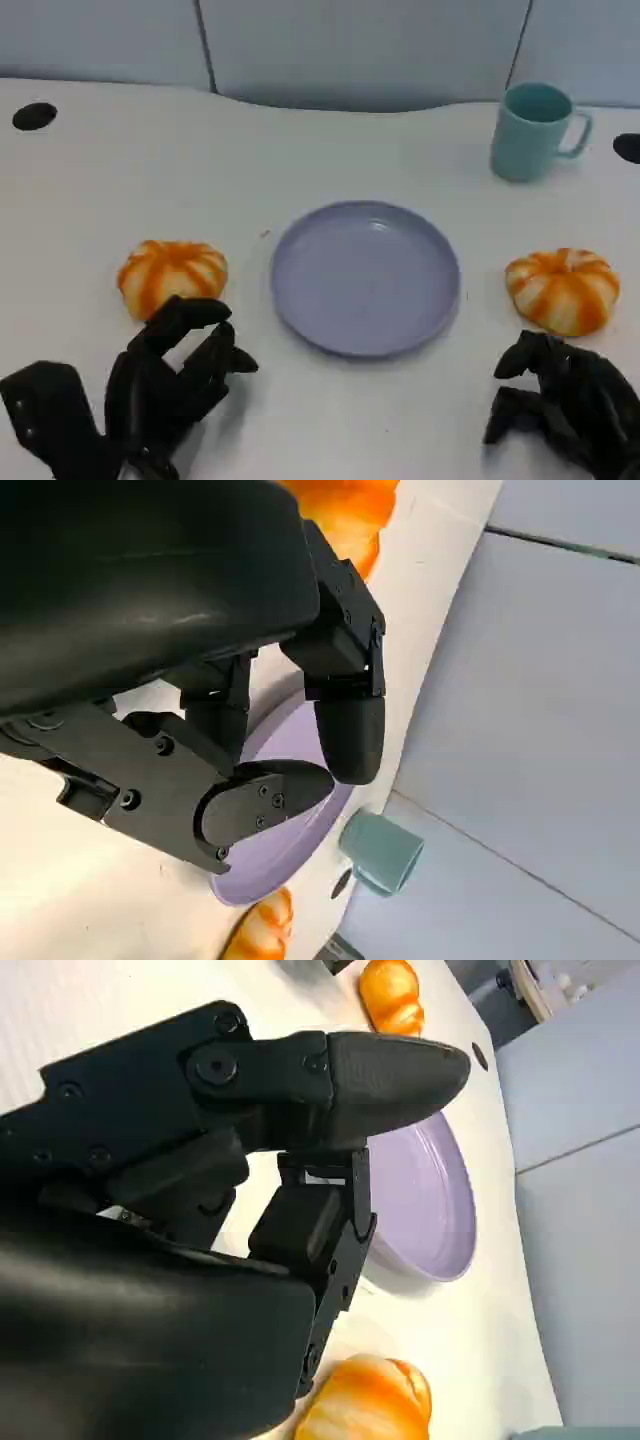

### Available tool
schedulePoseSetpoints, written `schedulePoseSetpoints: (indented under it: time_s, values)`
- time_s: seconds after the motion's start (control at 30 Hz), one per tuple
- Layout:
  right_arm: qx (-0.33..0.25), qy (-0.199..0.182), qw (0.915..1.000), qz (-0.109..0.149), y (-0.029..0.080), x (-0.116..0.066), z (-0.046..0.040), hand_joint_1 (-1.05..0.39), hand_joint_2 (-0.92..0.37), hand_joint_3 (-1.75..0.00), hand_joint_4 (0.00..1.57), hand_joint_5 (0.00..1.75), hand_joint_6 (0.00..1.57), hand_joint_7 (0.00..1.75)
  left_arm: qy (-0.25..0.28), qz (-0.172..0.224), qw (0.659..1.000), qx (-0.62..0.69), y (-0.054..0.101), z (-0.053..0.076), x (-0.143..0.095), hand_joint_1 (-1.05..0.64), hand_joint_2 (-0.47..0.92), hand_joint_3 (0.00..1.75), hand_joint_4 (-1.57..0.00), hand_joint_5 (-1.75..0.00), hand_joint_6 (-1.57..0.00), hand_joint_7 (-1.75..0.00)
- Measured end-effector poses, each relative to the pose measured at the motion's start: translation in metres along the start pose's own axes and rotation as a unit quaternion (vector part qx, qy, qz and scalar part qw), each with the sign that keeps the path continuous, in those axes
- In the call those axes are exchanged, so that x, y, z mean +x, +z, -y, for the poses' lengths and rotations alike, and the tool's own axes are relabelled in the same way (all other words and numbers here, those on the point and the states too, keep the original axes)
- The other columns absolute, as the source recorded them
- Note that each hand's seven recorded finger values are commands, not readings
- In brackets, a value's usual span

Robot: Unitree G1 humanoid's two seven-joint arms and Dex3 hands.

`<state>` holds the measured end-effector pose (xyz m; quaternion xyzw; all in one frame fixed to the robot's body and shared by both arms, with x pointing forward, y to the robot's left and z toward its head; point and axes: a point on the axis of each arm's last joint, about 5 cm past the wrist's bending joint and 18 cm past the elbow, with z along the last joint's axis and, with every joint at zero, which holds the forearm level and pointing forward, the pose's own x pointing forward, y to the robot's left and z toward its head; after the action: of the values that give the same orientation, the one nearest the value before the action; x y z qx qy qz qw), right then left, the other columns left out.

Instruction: Grasp the bread from the table and place it into the plate.

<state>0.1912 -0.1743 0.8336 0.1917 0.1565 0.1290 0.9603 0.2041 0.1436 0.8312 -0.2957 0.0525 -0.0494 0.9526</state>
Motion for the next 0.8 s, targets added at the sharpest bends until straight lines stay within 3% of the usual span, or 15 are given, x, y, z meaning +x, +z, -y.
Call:
schedulePoseSetpoints:
  time_s: [0.27,0.8]
  values:
    - [0.001,-0.001,1.0,-0.001,0.0003,0.0001,0.0001,-0.42,-0.92,-0.45,1.21,1.15,1.11,1.1,-0.001,0.0,1.0,0.0,-0.0002,0.0003,0.0001,-0.29,0.65,0.69,-0.6,-1.7,-0.59,-1.34]
    - [0.002,-0.001,1.0,-0.001,0.0004,0.0,0.0001,-0.43,-0.92,-0.44,1.22,1.15,1.11,1.1,-0.001,0.0,1.0,0.0,-0.0004,0.0002,0.0001,-0.28,0.64,0.72,-0.61,-1.66,-0.6,-1.32]
